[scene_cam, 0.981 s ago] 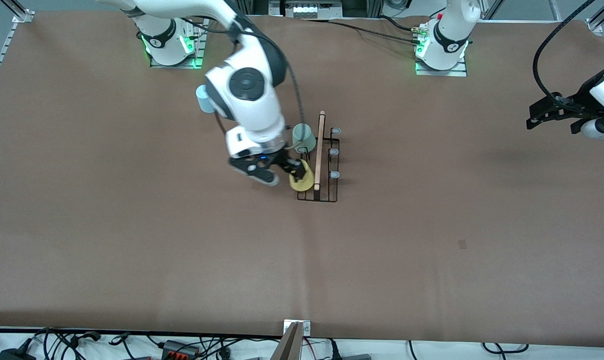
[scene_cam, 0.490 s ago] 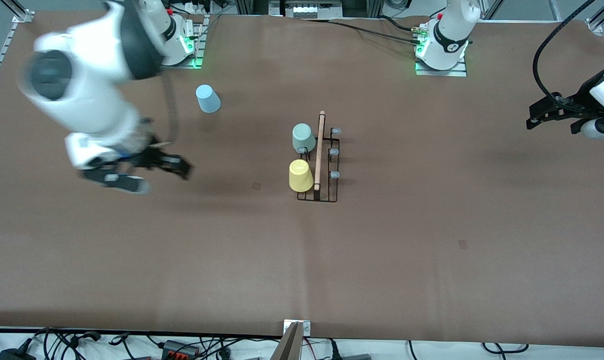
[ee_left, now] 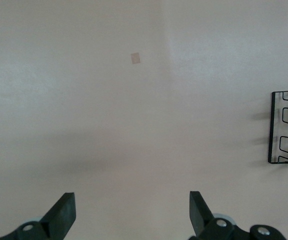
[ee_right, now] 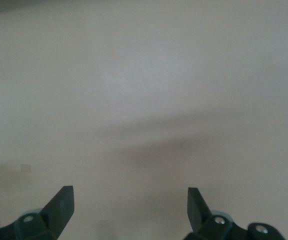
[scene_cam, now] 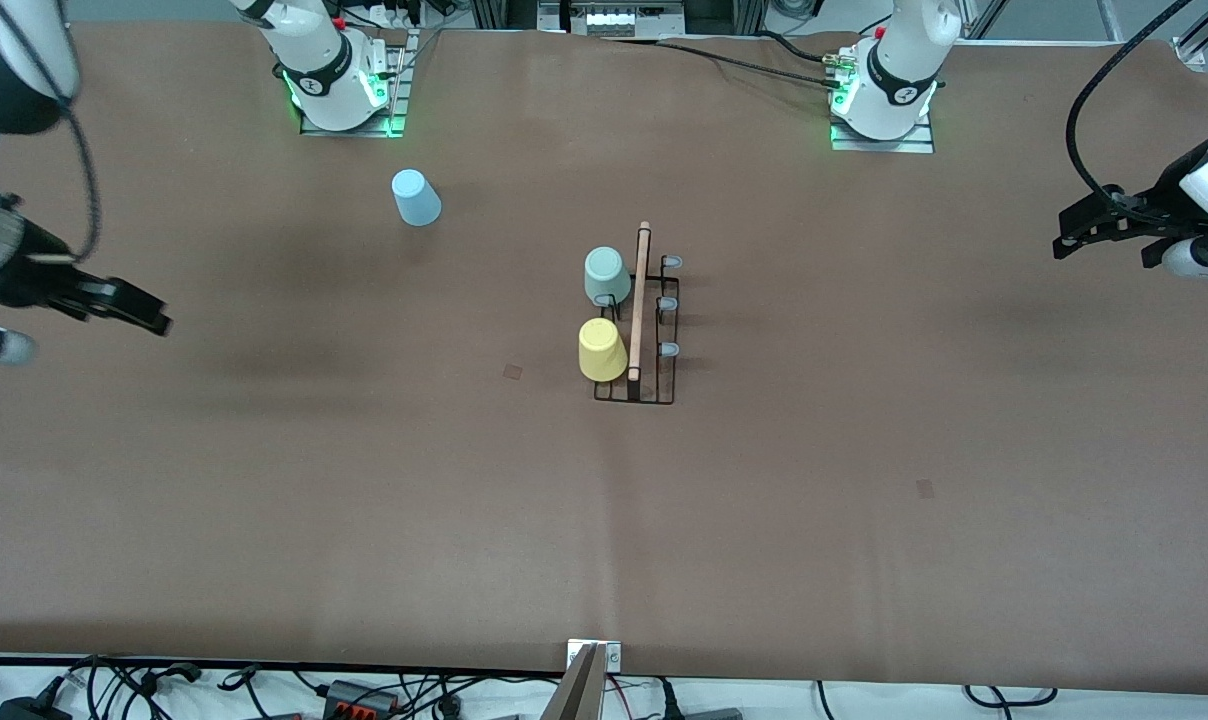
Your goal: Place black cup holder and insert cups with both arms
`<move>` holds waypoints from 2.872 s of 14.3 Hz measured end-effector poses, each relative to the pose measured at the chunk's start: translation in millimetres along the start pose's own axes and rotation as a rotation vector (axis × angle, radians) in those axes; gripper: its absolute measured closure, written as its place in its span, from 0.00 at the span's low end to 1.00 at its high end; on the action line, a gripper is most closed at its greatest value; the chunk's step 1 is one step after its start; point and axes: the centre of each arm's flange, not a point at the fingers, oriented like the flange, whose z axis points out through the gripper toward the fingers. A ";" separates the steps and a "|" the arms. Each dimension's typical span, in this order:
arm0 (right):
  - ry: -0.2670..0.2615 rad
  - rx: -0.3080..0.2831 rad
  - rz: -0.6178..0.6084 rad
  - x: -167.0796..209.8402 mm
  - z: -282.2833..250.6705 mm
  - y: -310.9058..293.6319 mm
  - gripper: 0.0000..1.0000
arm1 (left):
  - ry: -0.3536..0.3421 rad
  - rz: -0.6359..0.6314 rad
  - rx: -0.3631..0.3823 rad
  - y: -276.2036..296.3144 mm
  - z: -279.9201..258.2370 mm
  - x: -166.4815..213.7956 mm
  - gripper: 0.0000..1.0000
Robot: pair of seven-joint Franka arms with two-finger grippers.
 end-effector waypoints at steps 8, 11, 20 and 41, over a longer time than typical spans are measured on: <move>-0.041 -0.022 -0.127 -16.3 -18.1 41.0 0.00 | 0.000 0.000 0.000 0.0 0.0 0.1 0.00; -0.045 -0.022 -0.141 -17.1 -16.7 36.9 0.00 | 0.000 0.000 0.000 0.0 0.0 0.1 0.00; -0.060 -0.024 -0.146 -20.0 -16.9 35.5 0.00 | 0.000 0.000 0.000 0.0 0.0 0.1 0.00; -0.061 -0.007 -0.142 -23.4 -21.8 37.5 0.00 | 0.000 0.000 0.000 0.2 0.0 0.1 0.00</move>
